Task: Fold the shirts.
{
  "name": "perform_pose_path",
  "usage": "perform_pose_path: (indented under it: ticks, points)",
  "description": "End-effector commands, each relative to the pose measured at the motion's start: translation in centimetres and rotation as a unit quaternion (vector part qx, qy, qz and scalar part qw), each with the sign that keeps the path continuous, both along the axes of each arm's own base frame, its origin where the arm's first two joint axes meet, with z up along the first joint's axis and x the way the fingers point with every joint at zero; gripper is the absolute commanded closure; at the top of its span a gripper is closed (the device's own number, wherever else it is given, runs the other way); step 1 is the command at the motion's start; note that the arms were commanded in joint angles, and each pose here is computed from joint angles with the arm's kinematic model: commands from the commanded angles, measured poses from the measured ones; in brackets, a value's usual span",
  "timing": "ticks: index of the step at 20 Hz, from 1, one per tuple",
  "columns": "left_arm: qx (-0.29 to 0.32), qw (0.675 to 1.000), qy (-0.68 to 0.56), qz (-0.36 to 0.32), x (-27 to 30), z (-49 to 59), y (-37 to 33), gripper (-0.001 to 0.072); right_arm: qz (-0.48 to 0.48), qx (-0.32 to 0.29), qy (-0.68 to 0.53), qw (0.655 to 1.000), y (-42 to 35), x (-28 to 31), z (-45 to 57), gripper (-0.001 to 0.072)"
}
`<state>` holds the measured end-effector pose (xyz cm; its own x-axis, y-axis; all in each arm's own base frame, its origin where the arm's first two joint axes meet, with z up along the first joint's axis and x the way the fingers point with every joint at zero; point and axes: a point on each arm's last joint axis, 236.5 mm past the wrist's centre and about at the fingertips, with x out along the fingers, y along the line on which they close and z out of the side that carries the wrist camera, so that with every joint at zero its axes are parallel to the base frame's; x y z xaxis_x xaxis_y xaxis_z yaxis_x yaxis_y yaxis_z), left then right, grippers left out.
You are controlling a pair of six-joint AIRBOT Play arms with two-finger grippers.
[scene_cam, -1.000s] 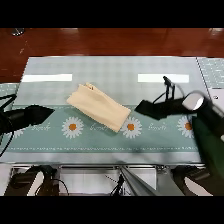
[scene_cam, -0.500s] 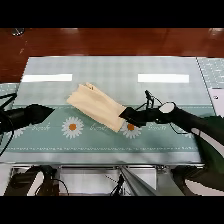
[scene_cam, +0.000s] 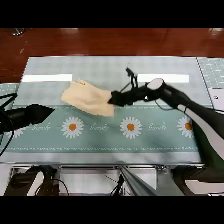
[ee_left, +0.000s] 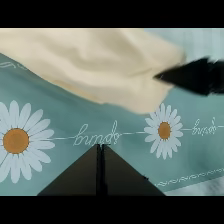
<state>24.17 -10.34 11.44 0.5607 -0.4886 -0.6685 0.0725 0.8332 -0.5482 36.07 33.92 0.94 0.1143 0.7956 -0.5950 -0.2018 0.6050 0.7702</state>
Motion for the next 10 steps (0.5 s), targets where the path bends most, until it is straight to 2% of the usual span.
perform_pose_path:
  ticks: [1,5,10]
  points:
    - [0.000,1.000,0.000,0.000,0.0,0.0,0.0,0.0689,0.035,-0.038,-0.091,0.995,-2.1,3.7,9.1,0.0687]
    - [0.001,1.000,0.010,-0.007,-0.5,-0.3,-0.2,0.0690,-0.030,-0.034,-0.119,0.992,-8.1,7.4,18.0,0.0687]
    - [0.001,1.000,0.011,-0.007,-0.5,-0.3,-0.2,0.0690,-0.106,-0.062,-0.096,0.988,-20.0,6.7,23.1,0.0687]
